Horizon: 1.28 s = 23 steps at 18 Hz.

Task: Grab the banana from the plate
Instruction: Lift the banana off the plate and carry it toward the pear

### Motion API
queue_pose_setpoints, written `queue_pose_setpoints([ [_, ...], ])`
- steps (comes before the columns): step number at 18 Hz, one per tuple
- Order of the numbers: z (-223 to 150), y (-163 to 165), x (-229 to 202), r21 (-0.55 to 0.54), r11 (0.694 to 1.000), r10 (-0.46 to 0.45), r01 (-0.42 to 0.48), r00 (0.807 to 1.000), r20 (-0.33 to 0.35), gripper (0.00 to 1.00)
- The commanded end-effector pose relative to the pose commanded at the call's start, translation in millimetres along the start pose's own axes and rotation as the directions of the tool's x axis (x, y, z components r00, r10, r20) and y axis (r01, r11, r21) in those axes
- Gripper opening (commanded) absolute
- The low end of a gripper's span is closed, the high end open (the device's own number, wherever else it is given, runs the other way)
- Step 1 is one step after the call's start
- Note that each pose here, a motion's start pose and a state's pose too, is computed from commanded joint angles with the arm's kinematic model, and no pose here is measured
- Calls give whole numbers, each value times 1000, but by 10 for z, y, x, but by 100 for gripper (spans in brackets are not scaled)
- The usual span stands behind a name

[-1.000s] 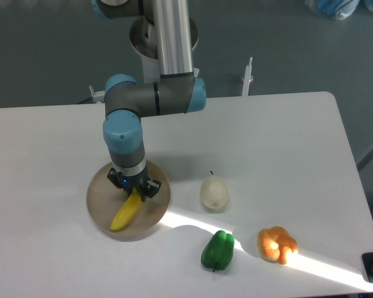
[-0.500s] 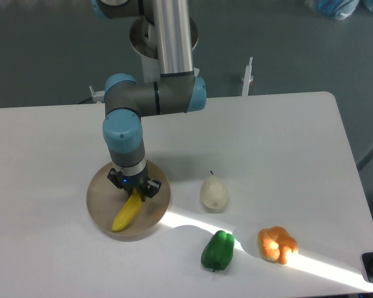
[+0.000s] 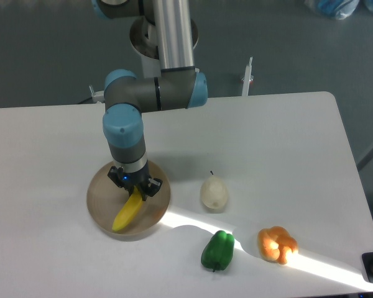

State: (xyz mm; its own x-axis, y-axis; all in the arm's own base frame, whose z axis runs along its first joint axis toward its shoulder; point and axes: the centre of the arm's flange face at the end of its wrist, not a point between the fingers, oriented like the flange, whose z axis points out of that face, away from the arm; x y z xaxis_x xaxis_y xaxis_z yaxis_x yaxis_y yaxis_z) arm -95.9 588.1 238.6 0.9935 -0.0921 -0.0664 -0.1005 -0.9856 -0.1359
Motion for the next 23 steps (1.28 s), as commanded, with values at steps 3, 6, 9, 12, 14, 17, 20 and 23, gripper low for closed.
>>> queue_pose_setpoints([
  [3, -185, 48, -176, 22, 999, 34, -34, 999, 21, 25],
  [6, -424, 234, -615, 21, 997, 75, -76, 996, 40, 25],
  [9, -660, 430, -1159, 13, 990, 142, -143, 988, 62, 25],
  [12, -836, 537, -1620, 25, 985, 168, -172, 981, 101, 25],
  [14, -997, 667, -2042, 31, 984, 173, -178, 977, 124, 25],
  [17, -1115, 769, -2407, 29, 976, 212, -218, 967, 143, 25],
  [20, -1139, 746, -2644, 29, 970, 233, -240, 959, 161, 25],
  [23, -1103, 646, -2779, 30, 968, 241, -250, 955, 170, 25],
])
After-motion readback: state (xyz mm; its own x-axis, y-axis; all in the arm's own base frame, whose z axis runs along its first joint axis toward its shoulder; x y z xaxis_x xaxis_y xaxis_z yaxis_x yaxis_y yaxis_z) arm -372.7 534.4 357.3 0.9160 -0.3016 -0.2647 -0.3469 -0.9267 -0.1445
